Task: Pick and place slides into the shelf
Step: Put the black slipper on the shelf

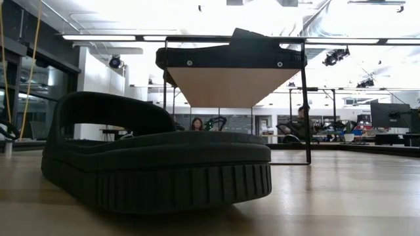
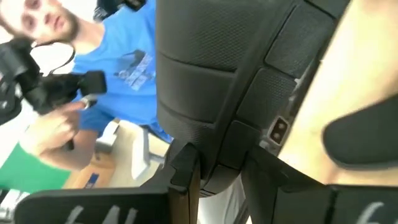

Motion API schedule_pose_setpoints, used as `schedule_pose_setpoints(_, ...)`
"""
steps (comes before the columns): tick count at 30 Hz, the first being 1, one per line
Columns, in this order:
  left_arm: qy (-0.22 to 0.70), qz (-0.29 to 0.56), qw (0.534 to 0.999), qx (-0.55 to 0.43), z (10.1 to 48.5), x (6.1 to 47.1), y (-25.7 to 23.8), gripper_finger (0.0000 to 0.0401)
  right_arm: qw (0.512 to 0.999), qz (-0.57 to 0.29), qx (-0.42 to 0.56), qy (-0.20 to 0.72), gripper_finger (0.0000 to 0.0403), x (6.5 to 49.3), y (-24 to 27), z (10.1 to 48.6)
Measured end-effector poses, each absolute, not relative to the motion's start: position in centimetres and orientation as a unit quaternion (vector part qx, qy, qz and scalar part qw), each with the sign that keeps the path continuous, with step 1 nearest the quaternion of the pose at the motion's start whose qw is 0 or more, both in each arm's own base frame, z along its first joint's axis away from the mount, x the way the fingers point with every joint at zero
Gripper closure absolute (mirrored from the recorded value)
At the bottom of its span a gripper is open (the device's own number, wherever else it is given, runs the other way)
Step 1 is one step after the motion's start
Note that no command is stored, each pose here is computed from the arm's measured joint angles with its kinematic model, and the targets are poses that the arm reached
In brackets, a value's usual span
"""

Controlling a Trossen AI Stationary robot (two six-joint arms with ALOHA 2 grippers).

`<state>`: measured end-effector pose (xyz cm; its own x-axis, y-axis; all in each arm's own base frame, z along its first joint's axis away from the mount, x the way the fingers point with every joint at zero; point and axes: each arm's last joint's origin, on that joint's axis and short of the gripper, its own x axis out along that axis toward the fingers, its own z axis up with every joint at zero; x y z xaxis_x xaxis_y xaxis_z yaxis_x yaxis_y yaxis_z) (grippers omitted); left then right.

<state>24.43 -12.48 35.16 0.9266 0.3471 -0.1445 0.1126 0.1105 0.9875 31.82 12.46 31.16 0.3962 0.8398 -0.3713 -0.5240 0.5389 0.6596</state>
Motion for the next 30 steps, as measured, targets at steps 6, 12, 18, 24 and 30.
schedule_pose_setpoints(6,0.140,0.031,0.728,0.671,34.6,24.0,-14.7,0.0231,0.808,0.449,0.205,0.323,0.0330,31.5,13.7,31.6)
schedule_pose_setpoints(12,0.120,0.012,0.727,0.676,33.8,24.3,-16.7,0.0231,0.815,0.452,0.201,0.301,0.0330,31.7,13.7,32.0)
schedule_pose_setpoints(18,0.108,0.023,0.713,0.692,33.5,25.1,-17.3,0.0231,0.820,0.450,0.196,0.295,0.0330,31.8,13.8,32.0)
schedule_pose_setpoints(24,0.106,0.037,0.708,0.697,33.7,25.2,-17.3,0.0231,0.819,0.458,0.189,0.291,0.0330,31.5,14.6,32.1)
schedule_pose_setpoints(30,0.099,0.046,0.705,0.700,34.0,25.3,-17.3,0.0231,0.817,0.462,0.184,0.292,0.0330,31.9,15.1,31.5)
